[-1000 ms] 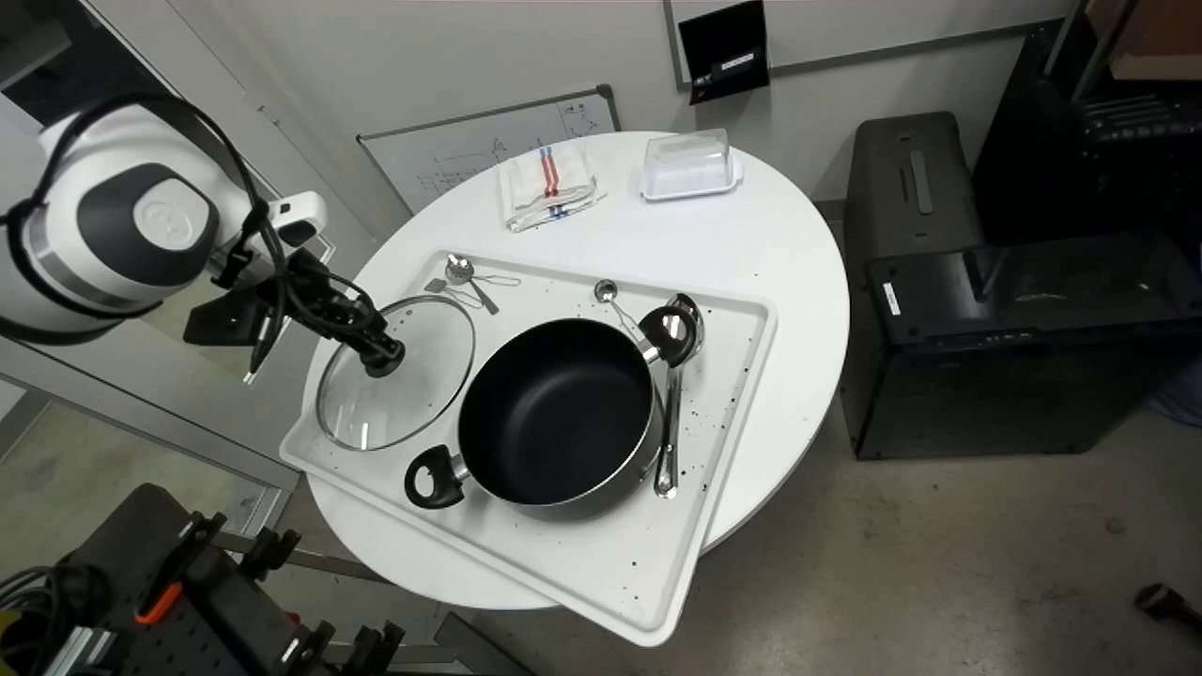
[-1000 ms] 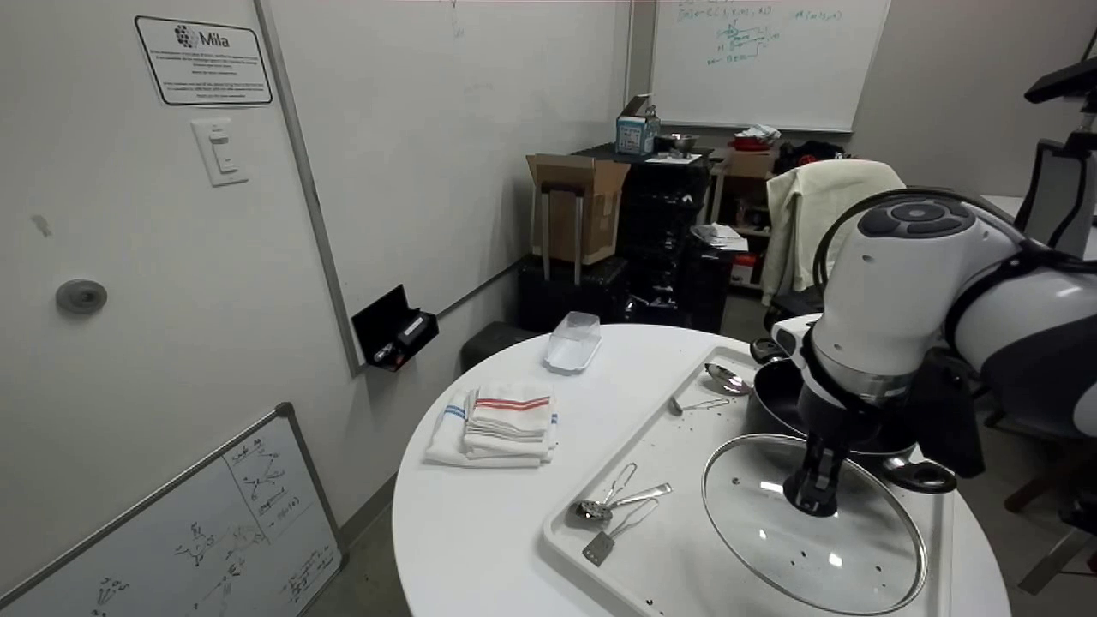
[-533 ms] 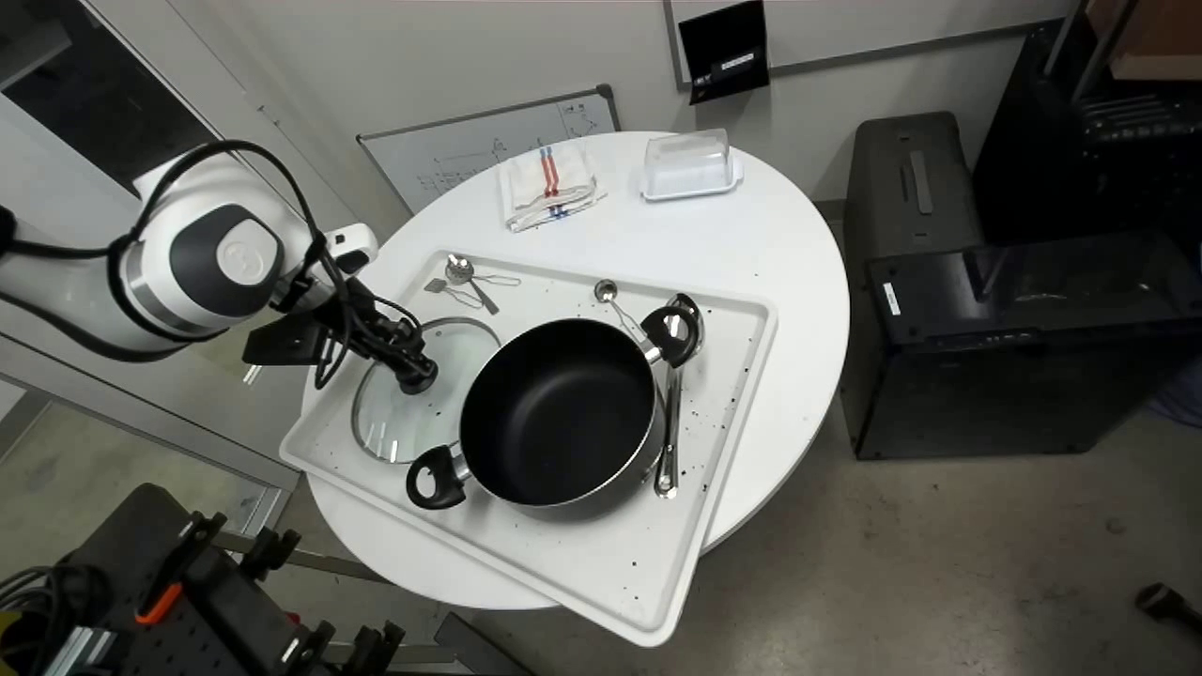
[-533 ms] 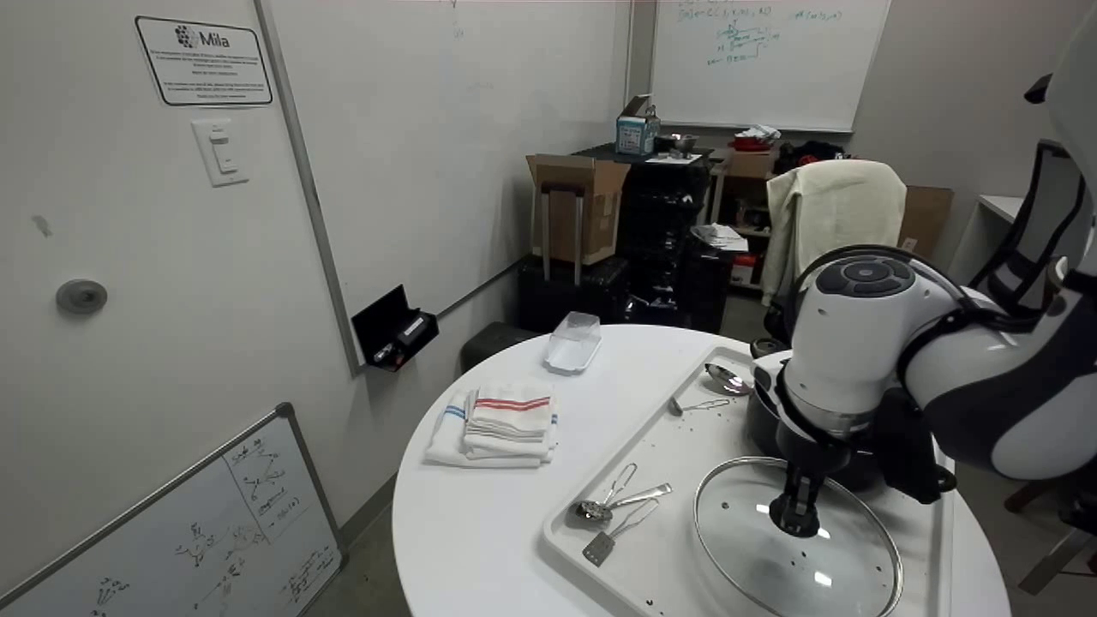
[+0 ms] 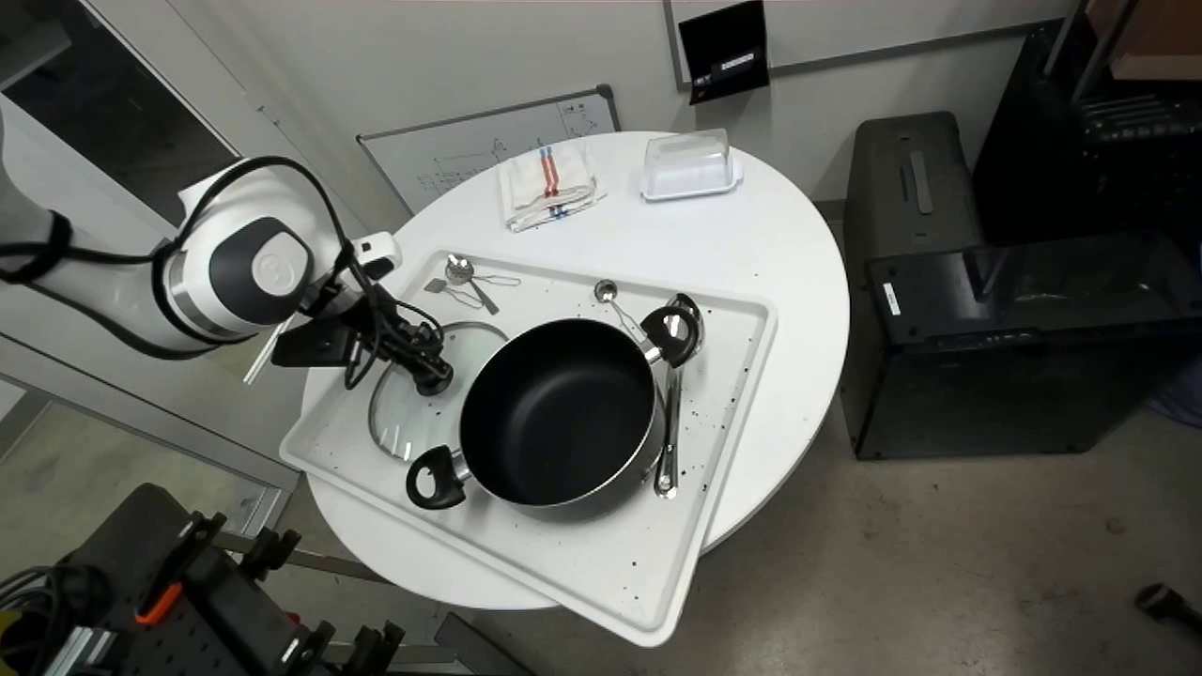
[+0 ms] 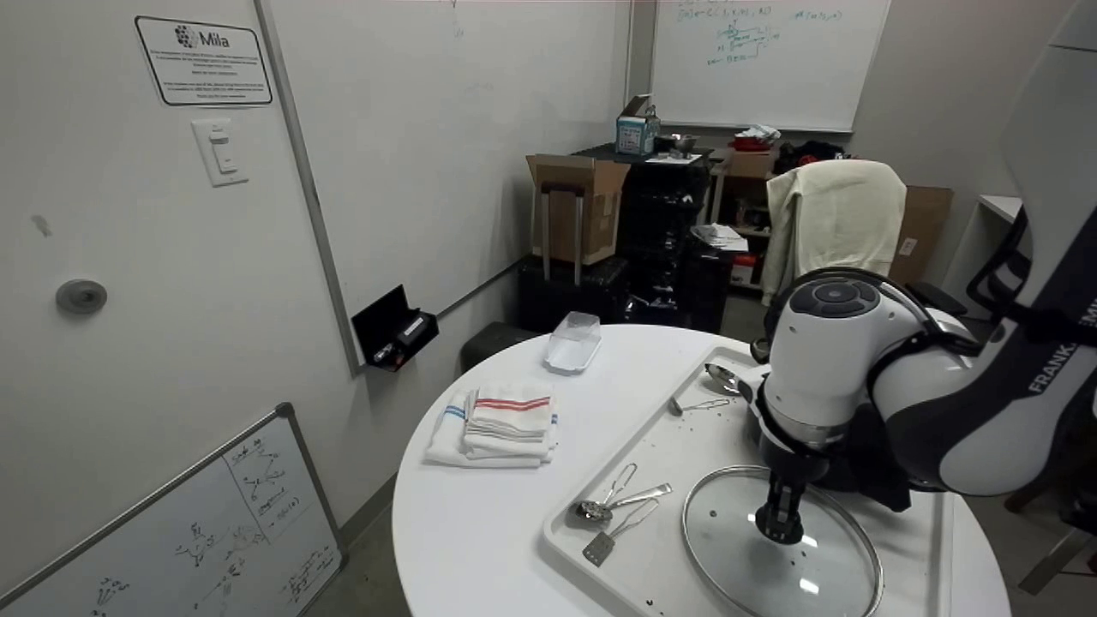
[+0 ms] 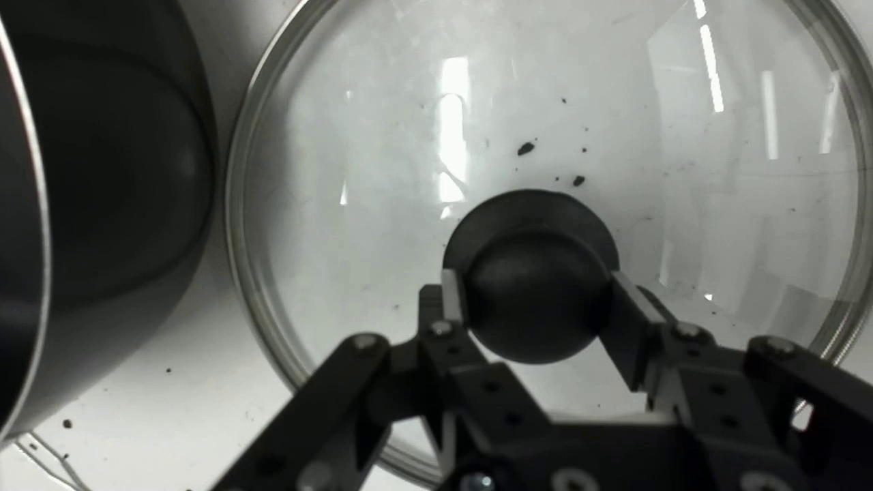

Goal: Remove the lid from the black pot and put it on the white tray

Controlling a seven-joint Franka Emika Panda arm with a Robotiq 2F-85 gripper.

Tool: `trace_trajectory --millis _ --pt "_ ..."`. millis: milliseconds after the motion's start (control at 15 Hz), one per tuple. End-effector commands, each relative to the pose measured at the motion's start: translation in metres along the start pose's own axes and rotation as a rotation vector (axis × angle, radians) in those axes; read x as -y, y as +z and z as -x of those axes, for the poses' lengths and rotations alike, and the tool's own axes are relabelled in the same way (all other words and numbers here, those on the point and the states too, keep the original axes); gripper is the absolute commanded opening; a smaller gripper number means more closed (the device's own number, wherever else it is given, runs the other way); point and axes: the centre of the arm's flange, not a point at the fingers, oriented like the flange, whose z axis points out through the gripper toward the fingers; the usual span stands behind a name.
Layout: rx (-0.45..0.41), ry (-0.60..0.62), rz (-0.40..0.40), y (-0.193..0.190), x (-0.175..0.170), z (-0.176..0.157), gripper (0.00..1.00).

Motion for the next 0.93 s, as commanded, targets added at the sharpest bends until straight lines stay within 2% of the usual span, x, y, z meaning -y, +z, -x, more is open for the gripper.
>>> trace_trajectory --millis 0,67,333,867 --pt "-0.020 -0.012 -0.009 -0.005 -0.001 -0.007 0.75" --pt "-0.020 -0.013 -0.010 -0.006 0.000 -0.006 0.76" --pt "-0.025 -0.019 -0.019 -0.017 0.000 -0.003 1.00" --pt "-0.031 -0.033 -0.020 -0.048 -0.004 0.017 1.00"
